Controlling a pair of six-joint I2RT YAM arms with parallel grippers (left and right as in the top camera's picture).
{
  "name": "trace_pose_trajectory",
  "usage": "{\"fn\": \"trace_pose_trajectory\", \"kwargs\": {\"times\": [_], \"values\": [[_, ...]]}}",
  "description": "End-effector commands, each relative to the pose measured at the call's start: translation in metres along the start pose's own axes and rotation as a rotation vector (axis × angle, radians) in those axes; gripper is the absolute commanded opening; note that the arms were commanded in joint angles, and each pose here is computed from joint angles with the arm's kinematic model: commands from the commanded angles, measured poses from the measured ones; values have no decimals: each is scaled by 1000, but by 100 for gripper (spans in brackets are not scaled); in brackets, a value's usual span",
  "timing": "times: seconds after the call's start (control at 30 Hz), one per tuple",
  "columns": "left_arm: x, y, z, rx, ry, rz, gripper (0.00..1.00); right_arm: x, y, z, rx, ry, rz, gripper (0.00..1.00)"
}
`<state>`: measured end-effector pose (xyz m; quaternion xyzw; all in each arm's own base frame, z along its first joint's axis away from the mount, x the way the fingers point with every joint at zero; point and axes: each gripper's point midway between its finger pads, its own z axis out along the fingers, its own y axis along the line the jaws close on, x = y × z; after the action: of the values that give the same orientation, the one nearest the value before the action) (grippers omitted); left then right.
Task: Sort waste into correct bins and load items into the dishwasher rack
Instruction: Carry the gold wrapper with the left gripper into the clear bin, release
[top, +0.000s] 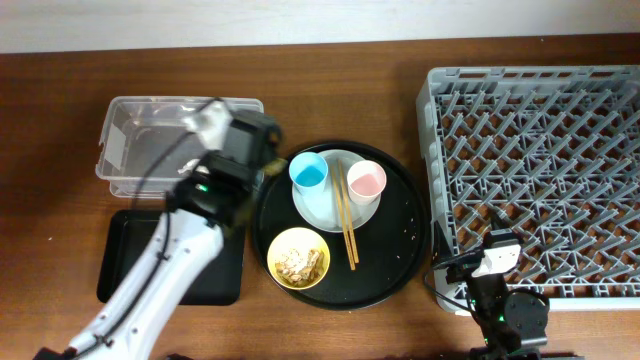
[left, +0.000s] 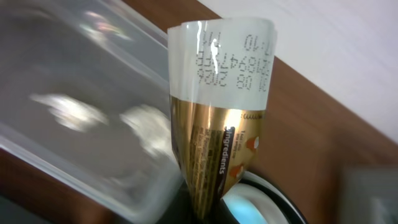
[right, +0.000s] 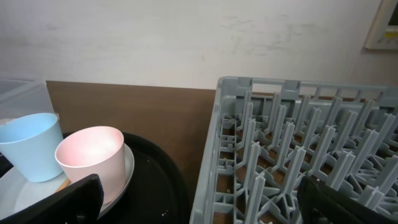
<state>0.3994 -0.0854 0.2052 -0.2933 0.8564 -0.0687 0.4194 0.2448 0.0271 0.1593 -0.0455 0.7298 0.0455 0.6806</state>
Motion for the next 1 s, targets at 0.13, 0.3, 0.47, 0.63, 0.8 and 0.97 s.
{"fn": "trace_pose_trajectory", "kwargs": {"times": [0.13, 0.3, 0.47, 0.63, 0.8, 0.97], "values": [[-20, 58, 60, -131, 29, -86, 22, 2, 2, 0, -13, 3, 4, 98], [-26, 61, 68, -131, 18, -7, 86, 2, 2, 0, -13, 3, 4, 98], [-24, 35, 66, 8, 52, 236, 96, 2, 2, 0, -13, 3, 4, 98], [25, -10, 24, 357, 316, 308, 81, 2, 2, 0, -13, 3, 4, 98], [81, -10, -36, 440, 583, 334, 74, 2, 2, 0, -13, 3, 4, 98], [145, 9, -71, 332, 773, 511, 74, 2, 2, 0, -13, 3, 4, 98]]}}
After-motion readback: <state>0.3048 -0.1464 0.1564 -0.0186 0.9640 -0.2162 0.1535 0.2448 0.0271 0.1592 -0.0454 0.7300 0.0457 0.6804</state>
